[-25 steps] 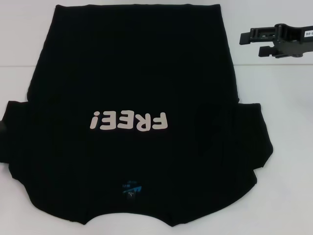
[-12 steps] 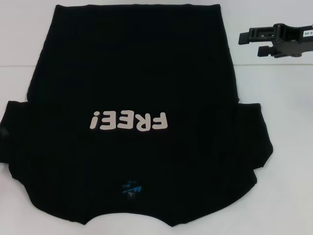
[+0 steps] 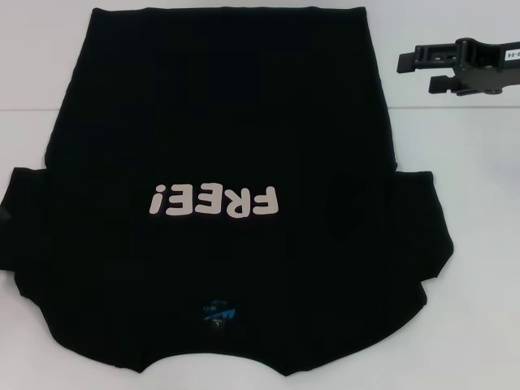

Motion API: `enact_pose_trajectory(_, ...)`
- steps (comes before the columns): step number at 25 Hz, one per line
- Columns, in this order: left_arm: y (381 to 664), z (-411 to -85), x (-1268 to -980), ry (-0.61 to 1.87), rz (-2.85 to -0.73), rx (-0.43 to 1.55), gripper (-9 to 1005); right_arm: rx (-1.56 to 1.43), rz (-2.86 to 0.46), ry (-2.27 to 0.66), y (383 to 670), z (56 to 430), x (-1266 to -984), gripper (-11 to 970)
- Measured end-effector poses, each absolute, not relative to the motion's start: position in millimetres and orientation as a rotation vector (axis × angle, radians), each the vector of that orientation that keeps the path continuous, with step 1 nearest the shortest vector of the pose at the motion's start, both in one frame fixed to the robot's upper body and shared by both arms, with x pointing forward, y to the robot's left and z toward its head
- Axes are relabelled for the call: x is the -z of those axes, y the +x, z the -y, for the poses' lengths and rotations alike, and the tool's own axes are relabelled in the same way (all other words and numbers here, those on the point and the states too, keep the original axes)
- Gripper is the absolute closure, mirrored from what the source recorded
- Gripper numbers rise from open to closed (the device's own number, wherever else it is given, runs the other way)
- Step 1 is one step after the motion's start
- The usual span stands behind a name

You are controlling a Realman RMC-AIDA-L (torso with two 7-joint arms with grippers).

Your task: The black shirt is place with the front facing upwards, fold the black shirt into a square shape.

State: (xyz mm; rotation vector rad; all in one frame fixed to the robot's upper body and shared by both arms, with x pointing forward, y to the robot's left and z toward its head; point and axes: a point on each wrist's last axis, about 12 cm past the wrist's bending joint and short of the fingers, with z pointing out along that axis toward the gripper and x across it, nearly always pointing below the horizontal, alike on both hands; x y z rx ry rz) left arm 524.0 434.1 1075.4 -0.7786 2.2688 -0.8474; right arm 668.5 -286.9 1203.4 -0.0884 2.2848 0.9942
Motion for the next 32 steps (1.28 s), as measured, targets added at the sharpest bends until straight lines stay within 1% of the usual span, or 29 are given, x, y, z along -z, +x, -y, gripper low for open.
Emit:
enact_pose_trajectory(10, 528, -429, -1070, -0.776, -2.289, 0.840, 62, -0.996, -2.286, -0.081, 668, 288, -1202, 48)
enact_pose_trajectory(32, 531, -419, -1064, -0.812, -2.299, 0.889, 67, -1.001, -2.283, -0.066, 667, 291, -1201, 48)
